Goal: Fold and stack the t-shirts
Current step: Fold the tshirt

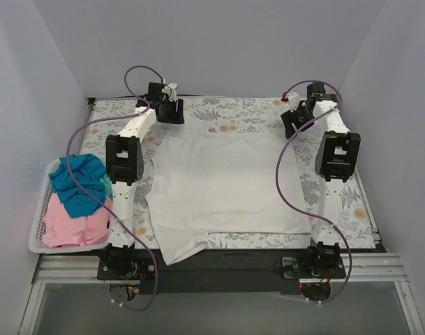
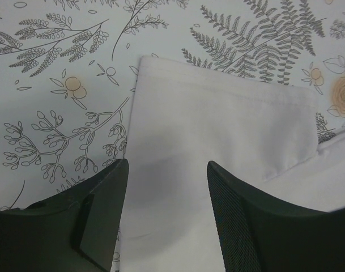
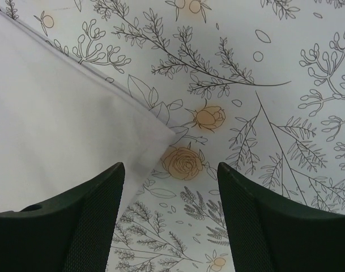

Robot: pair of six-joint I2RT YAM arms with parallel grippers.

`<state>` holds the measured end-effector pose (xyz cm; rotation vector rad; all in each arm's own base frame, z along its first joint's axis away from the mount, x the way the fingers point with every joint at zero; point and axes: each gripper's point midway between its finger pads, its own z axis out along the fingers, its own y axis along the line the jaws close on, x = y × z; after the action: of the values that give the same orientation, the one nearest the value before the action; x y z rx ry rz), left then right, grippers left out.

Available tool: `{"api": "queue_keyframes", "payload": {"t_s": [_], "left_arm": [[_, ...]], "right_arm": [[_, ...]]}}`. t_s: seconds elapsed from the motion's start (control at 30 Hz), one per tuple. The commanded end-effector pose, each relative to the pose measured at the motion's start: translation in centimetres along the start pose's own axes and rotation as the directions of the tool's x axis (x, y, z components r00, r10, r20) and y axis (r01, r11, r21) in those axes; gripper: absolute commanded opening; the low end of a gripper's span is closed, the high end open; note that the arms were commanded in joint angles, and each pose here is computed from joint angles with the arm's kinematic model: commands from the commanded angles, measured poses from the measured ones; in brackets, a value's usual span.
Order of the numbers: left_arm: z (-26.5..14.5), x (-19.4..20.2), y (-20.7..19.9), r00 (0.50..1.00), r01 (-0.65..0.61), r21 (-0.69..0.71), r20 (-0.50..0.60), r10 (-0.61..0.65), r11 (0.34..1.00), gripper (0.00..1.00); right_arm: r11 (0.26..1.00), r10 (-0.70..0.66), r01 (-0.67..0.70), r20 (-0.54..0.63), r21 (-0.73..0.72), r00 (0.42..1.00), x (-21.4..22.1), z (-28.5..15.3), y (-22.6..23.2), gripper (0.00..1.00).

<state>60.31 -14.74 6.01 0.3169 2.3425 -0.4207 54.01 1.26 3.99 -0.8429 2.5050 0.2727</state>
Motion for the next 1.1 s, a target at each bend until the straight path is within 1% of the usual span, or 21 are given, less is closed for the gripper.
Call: {"api": "queue_keyframes", "payload": {"t_s": [0.0, 0.1, 0.17, 0.33, 0.43, 0.47, 0.57, 0.6, 0.63, 0.7, 0.8, 0.83, 0.87, 0.9, 0.97, 1.03, 1.07], "left_arm": [[-0.7, -2.6, 0.4, 0.997, -0.022, -0.031, 0.072, 0.024, 0.999, 0.56], [0.2, -1.7, 1.1, 0.998, -0.025, -0.052, 0.056, 0.028, 0.998, 0.55], [0.6, -1.3, 1.4, 0.998, -0.026, -0.056, 0.051, 0.028, 0.998, 0.55], [1.4, -1.1, 1.6, 0.998, -0.034, -0.054, 0.055, 0.037, 0.998, 0.55], [2.2, -1.2, 1.7, 0.997, -0.034, -0.046, 0.064, 0.037, 0.998, 0.56], [2.2, -1.8, 1.6, 0.996, -0.035, -0.039, 0.079, 0.038, 0.999, 0.56], [3.0, -1.8, 1.5, 0.996, -0.032, -0.022, 0.084, 0.033, 0.999, 0.57], [3.3, -1.7, 1.4, 0.996, -0.034, -0.019, 0.083, 0.035, 0.999, 0.57], [3.8, -1.3, 1.6, 0.996, -0.036, -0.027, 0.077, 0.038, 0.999, 0.57], [4.0, -1.1, 2.3, 0.997, -0.035, -0.069, 0.071, 0.040, 0.997, 0.57], [4.0, -0.6, 2.6, 0.997, -0.039, -0.087, 0.058, 0.044, 0.996, 0.57], [4.0, -0.1, 2.7, 0.998, -0.039, -0.094, 0.044, 0.044, 0.995, 0.58], [3.6, -0.4, 2.7, 0.998, -0.041, -0.100, 0.048, 0.046, 0.994, 0.58], [3.5, -0.2, 2.7, 0.997, -0.054, -0.104, 0.042, 0.059, 0.993, 0.58], [3.3, 0.3, 2.8, 0.997, -0.071, -0.104, 0.022, 0.074, 0.992, 0.57], [3.0, 1.0, 2.9, 0.994, -0.108, -0.117, -0.013, 0.107, 0.987, 0.51], [3.1, 1.3, 2.8, 0.991, -0.133, -0.141, -0.035, 0.129, 0.981, 0.50]], "right_arm": [[0.997, -0.057, 0.053, 0.077, 0.053, 0.995, -2.9, -0.6, -1.1, 0.72], [0.997, -0.064, 0.060, 0.083, 0.047, 0.994, -2.8, 0.4, -1.2, 0.71], [0.997, -0.073, 0.069, 0.089, 0.044, 0.993, -3.0, 1.0, -1.1, 0.67], [0.994, -0.106, 0.104, 0.074, 0.031, 0.992, -2.8, 2.4, -0.3, 0.61], [0.992, -0.126, 0.124, 0.058, 0.028, 0.990, -2.3, 3.1, 0.0, 0.58], [0.991, -0.129, 0.128, 0.052, 0.026, 0.990, -2.1, 3.2, 0.0, 0.58], [0.989, -0.146, 0.145, 0.035, 0.021, 0.989, -1.5, 3.6, 0.1, 0.57], [0.989, -0.150, 0.149, 0.032, 0.021, 0.988, -1.3, 3.6, 0.0, 0.56], [0.985, -0.175, 0.175, 0.026, 0.012, 0.984, -1.8, 4.1, 1.1, 0.51], [0.982, -0.187, 0.187, 0.014, 0.011, 0.982, -1.6, 4.4, 1.3, 0.47], [0.978, -0.206, 0.206, -0.008, 0.004, 0.978, -1.1, 4.9, 1.8, 0.42], [0.977, -0.211, 0.211, -0.014, 0.006, 0.977, -0.9, 4.9, 1.7, 0.37], [0.975, -0.220, 0.220, -0.019, 0.003, 0.975, -0.8, 5.0, 1.9, 0.34], [0.975, -0.222, 0.222, -0.023, 0.003, 0.975, -0.7, 5.0, 1.8, 0.27], [0.974, -0.227, 0.227, -0.029, 0.004, 0.974, -0.6, 5.2, 1.9, 0.20], [0.973, -0.228, 0.229, -0.037, 0.005, 0.973, -0.4, 5.2, 1.9, 0.16], [0.973, -0.232, 0.232, -0.038, 0.008, 0.972, -0.5, 5.2, 1.9, 0.13]]}}
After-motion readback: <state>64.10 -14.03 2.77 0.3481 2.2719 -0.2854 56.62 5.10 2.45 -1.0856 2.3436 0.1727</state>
